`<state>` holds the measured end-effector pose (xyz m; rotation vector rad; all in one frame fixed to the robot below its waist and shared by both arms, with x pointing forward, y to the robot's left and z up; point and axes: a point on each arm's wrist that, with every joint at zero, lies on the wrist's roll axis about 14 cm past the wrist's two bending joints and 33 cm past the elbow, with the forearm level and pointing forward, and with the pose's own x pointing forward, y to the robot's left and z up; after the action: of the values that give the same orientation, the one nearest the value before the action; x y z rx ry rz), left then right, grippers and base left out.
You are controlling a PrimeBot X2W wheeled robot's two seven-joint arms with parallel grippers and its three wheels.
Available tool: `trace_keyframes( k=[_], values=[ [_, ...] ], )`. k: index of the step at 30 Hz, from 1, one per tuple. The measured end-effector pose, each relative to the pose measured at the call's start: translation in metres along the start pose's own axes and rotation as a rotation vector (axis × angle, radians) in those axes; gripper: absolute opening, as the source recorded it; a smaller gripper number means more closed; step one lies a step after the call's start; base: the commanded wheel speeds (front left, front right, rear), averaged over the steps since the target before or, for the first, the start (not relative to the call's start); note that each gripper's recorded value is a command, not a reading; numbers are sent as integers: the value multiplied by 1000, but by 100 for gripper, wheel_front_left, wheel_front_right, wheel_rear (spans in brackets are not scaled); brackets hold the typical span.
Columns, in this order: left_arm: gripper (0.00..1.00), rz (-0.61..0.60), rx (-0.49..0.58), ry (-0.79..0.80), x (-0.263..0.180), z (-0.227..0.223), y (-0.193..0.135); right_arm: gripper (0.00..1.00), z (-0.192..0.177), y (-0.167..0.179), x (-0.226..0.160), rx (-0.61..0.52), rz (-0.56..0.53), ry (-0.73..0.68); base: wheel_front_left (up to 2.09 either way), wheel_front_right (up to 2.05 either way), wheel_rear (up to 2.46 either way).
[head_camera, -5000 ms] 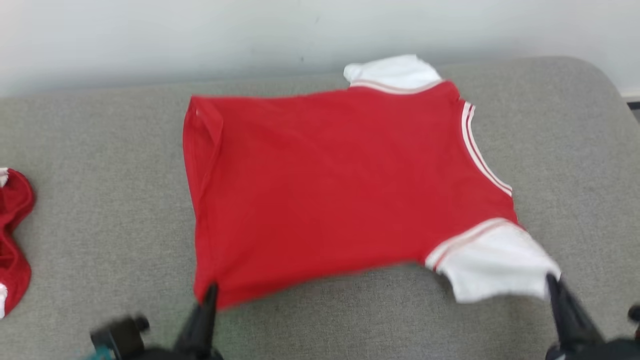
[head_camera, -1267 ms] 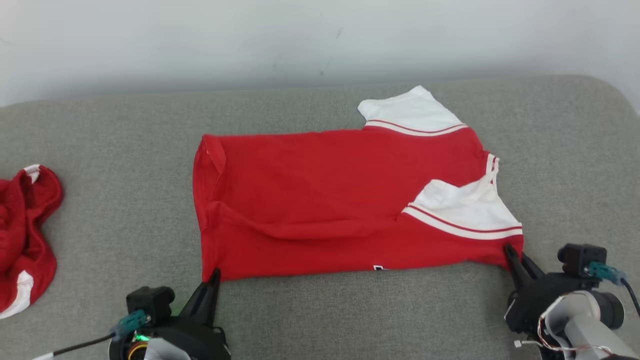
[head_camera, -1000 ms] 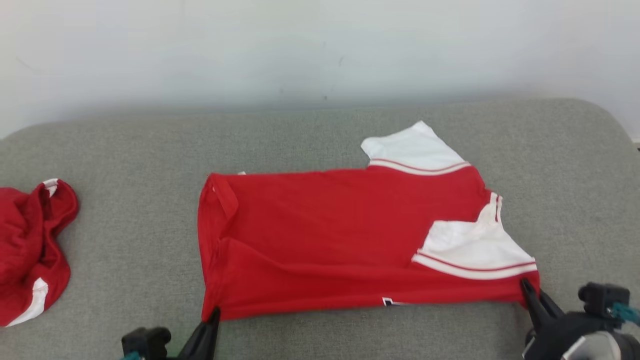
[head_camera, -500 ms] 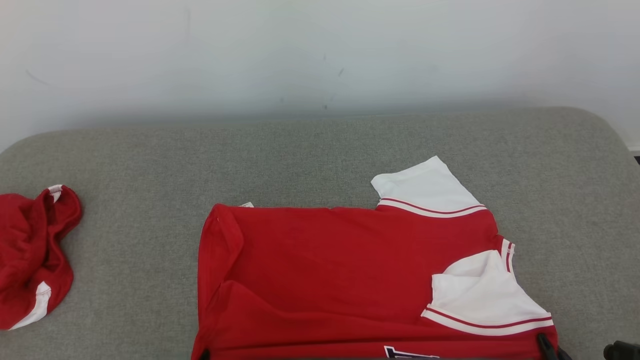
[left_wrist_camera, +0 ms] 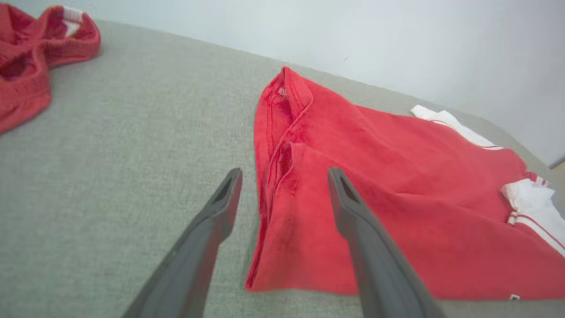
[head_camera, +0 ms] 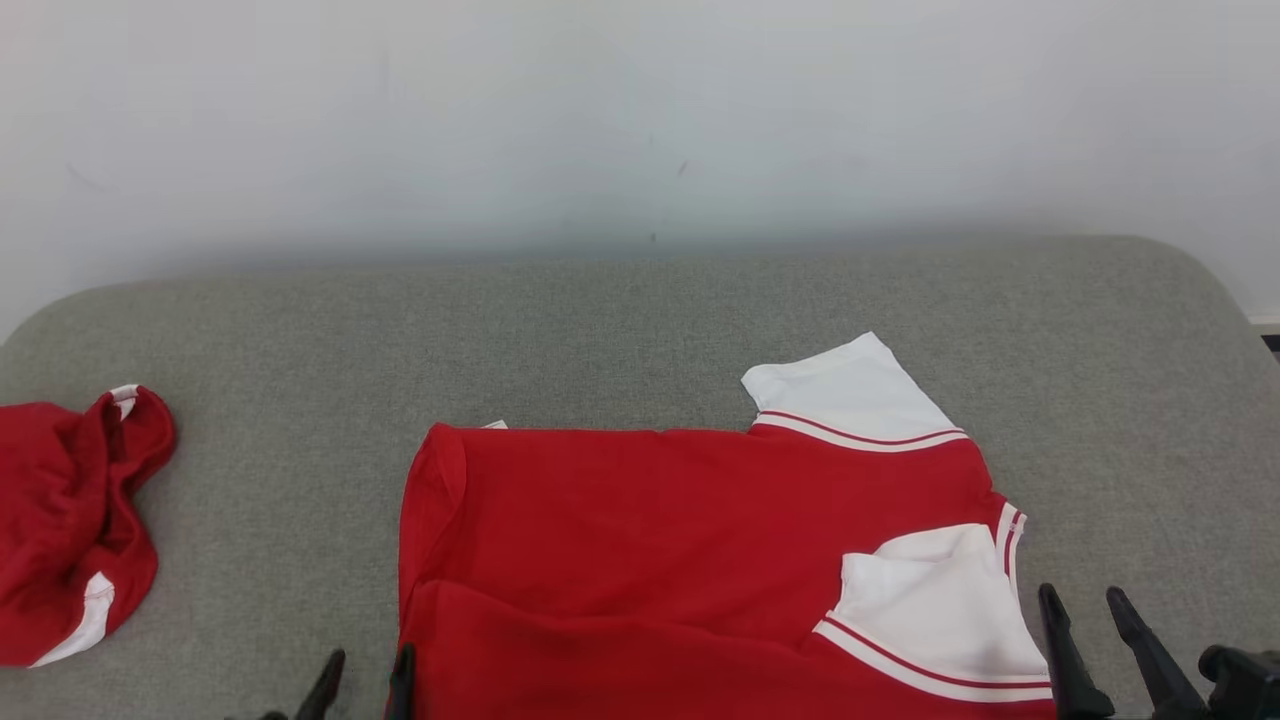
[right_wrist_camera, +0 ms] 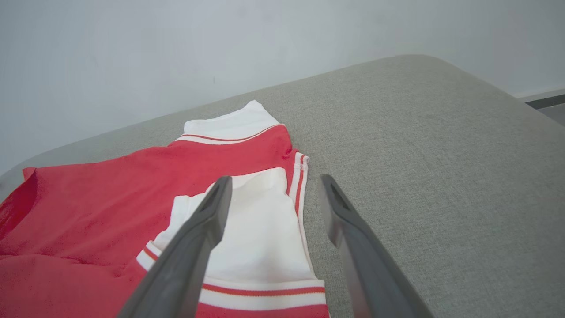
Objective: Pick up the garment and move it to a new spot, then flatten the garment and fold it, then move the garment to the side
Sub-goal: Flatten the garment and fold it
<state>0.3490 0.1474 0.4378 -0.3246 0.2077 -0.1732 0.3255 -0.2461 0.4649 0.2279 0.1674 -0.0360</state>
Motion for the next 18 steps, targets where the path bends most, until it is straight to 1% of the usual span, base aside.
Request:
trace_keyframes(
  k=[4, 6, 9, 13, 18],
  values=[
    [100, 18, 85, -146, 4, 42, -4, 100, 14, 16, 4, -42, 36, -95, 0, 0, 0],
    [100, 27, 138, -186, 2, 52, -4, 100, 18, 25, 5, -54, 55, -139, 0, 0, 0],
    [100, 39, 176, -230, 0, 62, -6, 100, 18, 37, 7, -71, 79, -170, 0, 0, 0],
    [100, 41, 221, -240, -2, 61, -11, 100, 7, 51, 7, -112, 113, -156, 0, 0, 0],
    [100, 51, 230, -207, 0, 49, -6, 100, 15, 75, 9, -138, 154, -193, 0, 0, 0]
  ],
)
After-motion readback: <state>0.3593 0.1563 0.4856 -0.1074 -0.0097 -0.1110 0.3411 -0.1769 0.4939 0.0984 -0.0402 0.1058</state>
